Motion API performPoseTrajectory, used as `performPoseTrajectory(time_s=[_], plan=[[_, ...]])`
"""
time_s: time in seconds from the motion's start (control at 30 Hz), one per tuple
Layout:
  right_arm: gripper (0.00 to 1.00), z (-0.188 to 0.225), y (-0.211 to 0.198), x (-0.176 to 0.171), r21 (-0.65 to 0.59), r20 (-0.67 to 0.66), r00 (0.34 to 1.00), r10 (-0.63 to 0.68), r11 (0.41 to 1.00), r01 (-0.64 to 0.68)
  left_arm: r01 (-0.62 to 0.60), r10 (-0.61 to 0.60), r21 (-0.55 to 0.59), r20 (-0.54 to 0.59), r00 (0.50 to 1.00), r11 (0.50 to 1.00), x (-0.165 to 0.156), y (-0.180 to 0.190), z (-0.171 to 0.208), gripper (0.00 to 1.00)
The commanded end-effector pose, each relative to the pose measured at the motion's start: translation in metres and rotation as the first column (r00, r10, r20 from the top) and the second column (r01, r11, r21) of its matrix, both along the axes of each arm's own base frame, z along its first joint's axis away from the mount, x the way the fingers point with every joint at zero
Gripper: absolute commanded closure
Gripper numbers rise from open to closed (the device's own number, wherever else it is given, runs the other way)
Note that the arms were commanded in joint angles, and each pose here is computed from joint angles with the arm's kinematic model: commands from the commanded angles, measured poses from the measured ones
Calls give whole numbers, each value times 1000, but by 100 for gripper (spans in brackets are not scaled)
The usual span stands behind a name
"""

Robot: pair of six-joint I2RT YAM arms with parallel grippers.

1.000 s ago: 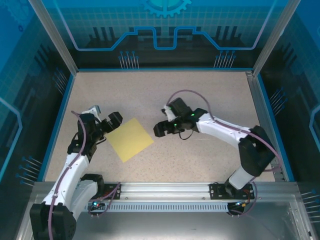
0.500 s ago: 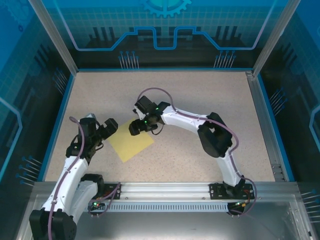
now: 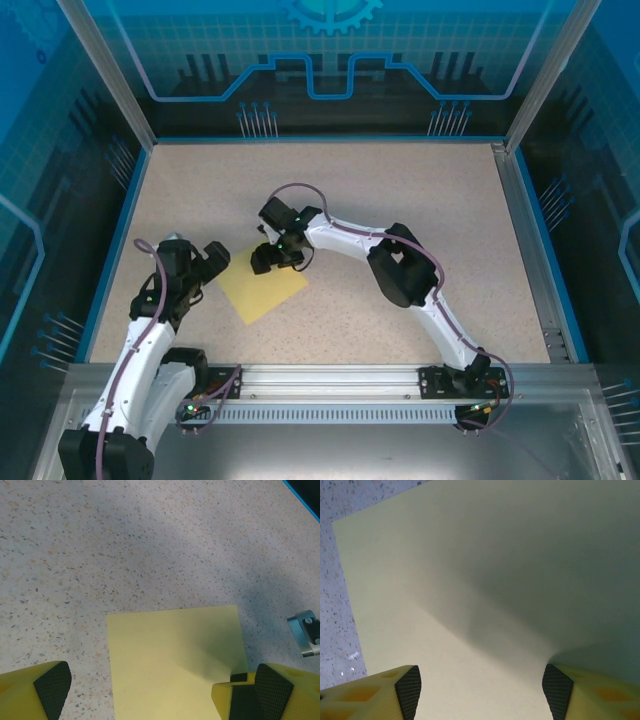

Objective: Fold a paper plane with a square sheet of paper (pick it up from the middle)
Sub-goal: Move the square sheet of paper to the center of the table.

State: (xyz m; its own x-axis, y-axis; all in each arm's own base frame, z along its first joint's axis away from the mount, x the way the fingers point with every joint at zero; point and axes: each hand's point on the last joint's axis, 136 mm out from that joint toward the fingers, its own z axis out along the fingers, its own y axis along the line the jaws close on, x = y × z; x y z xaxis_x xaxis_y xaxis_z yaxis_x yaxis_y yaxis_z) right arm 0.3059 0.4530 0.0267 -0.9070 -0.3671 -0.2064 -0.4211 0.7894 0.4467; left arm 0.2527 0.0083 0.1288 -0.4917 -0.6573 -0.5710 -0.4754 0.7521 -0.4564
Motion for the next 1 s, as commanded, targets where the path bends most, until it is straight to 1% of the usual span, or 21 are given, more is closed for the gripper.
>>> performPoseTrajectory(time_s=[0.0, 0.13, 0.2, 0.33, 0.43, 0.6, 0.7, 0.77, 0.83, 0.9, 0.93, 0.97], plan=[[31, -24, -48, -14, -153, -45, 995, -85, 985, 77, 68, -65, -42, 56, 996, 997, 10, -12, 13, 2], [31, -17, -94, -10, -189, -7, 984, -177, 967, 173, 169, -160, -117, 86, 983, 979, 22, -34, 17, 1], [32, -12, -119, -7, -198, 13, 971, -241, 951, 238, 213, -202, -151, 87, 976, 965, 27, -44, 17, 2], [32, -10, -173, -12, -208, 29, 931, -364, 909, 362, 316, -306, -201, 78, 949, 927, 36, -68, 17, 1], [31, -8, -196, -17, -197, 33, 917, -397, 897, 395, 399, -394, -193, 67, 917, 896, 40, -91, 15, 1], [31, -5, -230, -15, -226, 56, 910, -412, 882, 413, 504, -504, -207, 59, 862, 838, 45, -128, 13, 2], [31, 6, -231, -7, -167, 45, 926, -376, 911, 378, 546, -552, -198, 30, 833, 814, 45, -144, 7, 1], [31, 21, -227, -2, -160, 67, 941, -331, 928, 337, 541, -550, -198, 14, 835, 817, 47, -147, 3, 2], [31, 37, -211, 2, -119, 72, 958, -277, 951, 284, 535, -542, -194, 17, 840, 822, 49, -147, 3, 1], [31, 45, -191, 0, -88, 67, 966, -251, 963, 257, 485, -492, -154, -11, 870, 861, 51, -135, 1, 1], [31, 48, -178, -1, -63, 62, 971, -231, 970, 235, 446, -453, -120, -35, 891, 887, 51, -125, 0, 1], [32, 49, -165, -4, -50, 53, 974, -219, 974, 221, 421, -427, -89, -51, 903, 903, 51, -117, 1, 1]])
